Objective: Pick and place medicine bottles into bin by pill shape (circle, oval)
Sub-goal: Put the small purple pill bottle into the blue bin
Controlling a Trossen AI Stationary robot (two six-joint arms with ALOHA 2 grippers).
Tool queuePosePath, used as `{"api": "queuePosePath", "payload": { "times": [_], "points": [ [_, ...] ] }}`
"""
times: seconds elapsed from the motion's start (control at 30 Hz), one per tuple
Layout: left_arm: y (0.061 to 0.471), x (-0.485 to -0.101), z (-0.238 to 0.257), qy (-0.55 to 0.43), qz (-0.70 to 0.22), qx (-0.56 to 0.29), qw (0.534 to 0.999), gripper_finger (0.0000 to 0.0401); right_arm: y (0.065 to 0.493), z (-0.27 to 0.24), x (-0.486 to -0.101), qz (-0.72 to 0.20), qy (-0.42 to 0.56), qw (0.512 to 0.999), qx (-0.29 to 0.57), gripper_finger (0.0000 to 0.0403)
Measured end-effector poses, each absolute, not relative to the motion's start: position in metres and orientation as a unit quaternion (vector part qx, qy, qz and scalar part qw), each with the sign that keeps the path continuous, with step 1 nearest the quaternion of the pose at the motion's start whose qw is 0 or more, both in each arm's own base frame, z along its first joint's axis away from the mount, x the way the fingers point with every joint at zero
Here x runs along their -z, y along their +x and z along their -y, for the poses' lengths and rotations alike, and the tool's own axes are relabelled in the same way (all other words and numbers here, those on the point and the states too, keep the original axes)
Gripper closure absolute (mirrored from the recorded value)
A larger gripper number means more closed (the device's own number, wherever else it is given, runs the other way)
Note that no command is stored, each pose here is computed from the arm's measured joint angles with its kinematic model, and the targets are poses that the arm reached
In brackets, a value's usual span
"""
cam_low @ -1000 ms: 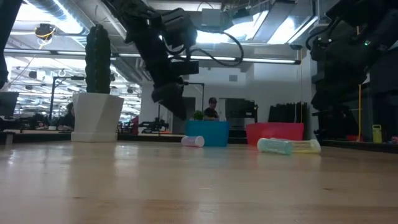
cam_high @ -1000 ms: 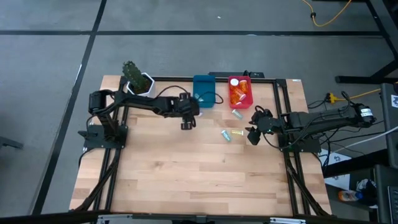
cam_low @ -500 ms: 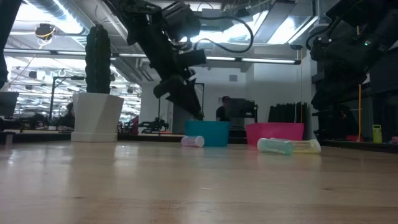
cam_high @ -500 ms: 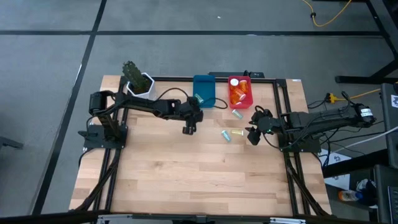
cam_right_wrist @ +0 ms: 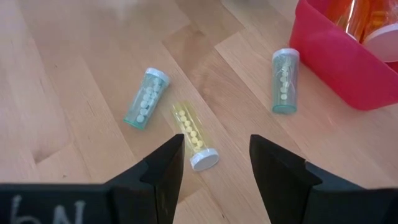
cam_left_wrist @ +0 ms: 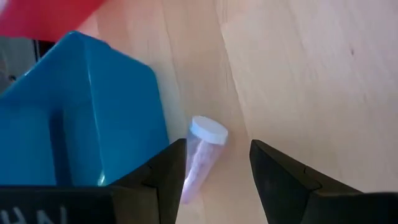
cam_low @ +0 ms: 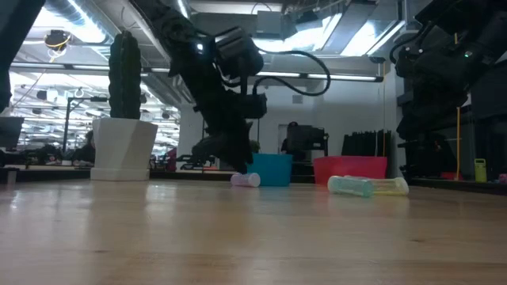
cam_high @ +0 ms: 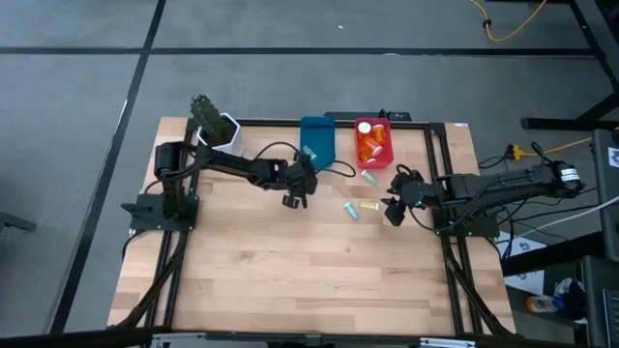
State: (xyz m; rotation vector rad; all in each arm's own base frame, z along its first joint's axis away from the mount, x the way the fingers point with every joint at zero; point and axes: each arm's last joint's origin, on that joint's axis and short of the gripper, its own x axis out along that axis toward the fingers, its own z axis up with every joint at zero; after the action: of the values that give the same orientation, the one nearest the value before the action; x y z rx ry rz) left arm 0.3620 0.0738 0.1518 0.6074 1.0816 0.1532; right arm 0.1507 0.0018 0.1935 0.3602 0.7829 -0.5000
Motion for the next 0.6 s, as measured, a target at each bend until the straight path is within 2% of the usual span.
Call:
{"api": "queuePosePath", "payload": {
  "times": [0.6],
  "points": [
    [0.354,-0.149,-0.113,0.238,-0.505,-0.065,0.827,0.0229,0.151,-0.002,-0.193,-0.377,0.174,0.878,0.238,0.0219]
  ]
}}
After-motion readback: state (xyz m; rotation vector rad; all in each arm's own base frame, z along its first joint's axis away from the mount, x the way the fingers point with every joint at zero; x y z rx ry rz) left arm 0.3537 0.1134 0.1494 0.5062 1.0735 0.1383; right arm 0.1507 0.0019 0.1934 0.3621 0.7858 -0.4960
